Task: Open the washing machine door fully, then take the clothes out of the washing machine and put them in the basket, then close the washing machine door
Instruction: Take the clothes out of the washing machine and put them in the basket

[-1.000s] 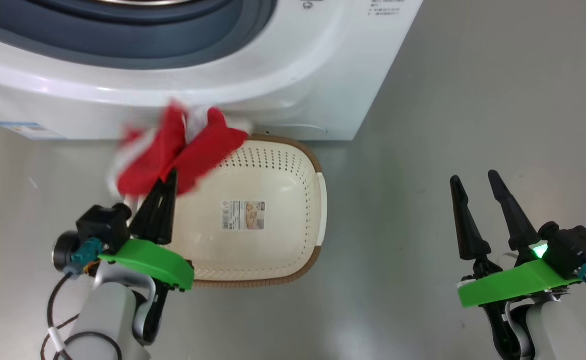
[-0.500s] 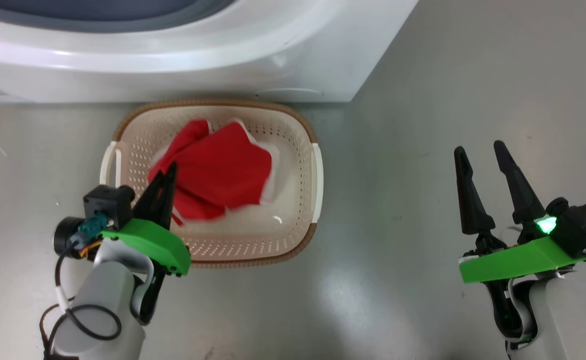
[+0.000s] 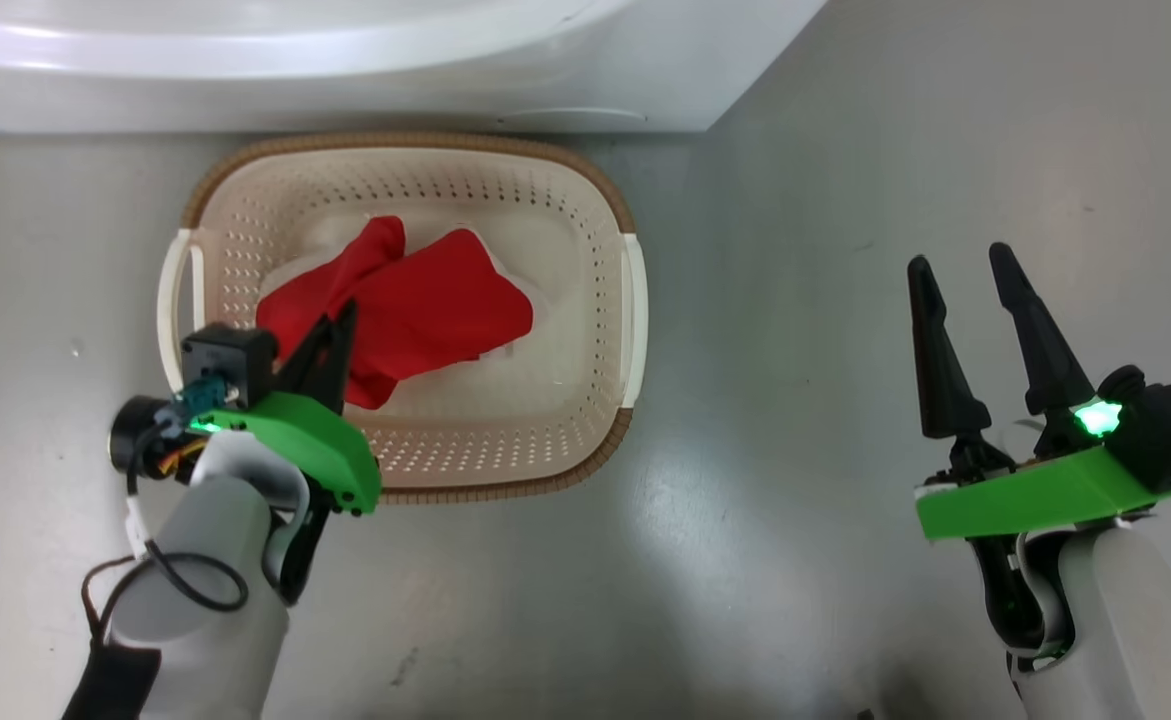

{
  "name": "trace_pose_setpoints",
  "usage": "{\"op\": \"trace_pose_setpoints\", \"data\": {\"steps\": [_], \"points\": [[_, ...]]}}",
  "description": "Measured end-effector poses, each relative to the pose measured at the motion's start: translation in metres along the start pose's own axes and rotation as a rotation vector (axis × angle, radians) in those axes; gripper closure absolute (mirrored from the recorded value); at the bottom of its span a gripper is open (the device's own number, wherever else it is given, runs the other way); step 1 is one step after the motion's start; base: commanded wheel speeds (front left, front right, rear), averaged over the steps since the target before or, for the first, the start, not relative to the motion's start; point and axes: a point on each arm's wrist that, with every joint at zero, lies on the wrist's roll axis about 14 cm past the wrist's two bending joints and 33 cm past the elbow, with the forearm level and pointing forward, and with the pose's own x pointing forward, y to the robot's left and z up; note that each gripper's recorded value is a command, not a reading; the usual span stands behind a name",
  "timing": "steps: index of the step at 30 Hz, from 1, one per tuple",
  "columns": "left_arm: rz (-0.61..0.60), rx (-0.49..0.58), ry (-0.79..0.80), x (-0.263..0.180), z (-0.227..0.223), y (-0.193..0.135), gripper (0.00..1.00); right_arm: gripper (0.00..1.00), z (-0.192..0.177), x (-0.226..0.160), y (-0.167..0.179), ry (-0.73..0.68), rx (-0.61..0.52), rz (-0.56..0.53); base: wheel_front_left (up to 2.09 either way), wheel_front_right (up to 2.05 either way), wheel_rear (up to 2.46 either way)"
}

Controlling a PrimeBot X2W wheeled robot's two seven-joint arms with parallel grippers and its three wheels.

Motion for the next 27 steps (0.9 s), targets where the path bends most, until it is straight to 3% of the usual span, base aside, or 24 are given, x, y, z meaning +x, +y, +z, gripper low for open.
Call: {"op": "trace_pose_setpoints", "data": {"steps": [2, 5, 6, 7, 8, 9, 27], "points": [[0.003, -0.007, 0.013, 0.004, -0.004, 0.002, 1.0, 0.0, -0.001, 0.004, -0.001, -0.001, 0.0, 0.001, 0.0, 0.0, 0.0], [0.006, -0.014, 0.026, 0.008, -0.008, 0.003, 0.75, 0.0, -0.002, 0.009, -0.001, -0.004, 0.0, 0.003, 0.0, 0.0, 0.0], [0.006, -0.017, 0.03, 0.009, -0.009, 0.003, 0.59, 0.0, -0.002, 0.009, -0.002, -0.004, -0.001, 0.001, 0.0, 0.0, 0.0], [0.004, -0.016, 0.035, 0.009, -0.011, 0.003, 0.51, 0.0, -0.002, 0.009, -0.002, -0.004, -0.001, 0.0, 0.0, 0.0, 0.0], [0.004, -0.017, 0.039, 0.009, -0.012, 0.003, 0.1, 0.0, -0.002, 0.009, -0.003, -0.004, -0.002, -0.001, 0.0, 0.0, 0.0], [0.006, -0.019, 0.04, 0.009, -0.012, 0.003, 0.0, 0.0, -0.001, 0.009, -0.003, -0.005, -0.002, -0.001, 0.0, 0.0, 0.0], [0.012, -0.021, -0.023, 0.001, 0.016, 0.004, 0.0, 0.0, 0.013, 0.007, 0.006, -0.036, -0.003, 0.018, 0.0, 0.0, 0.0]]}}
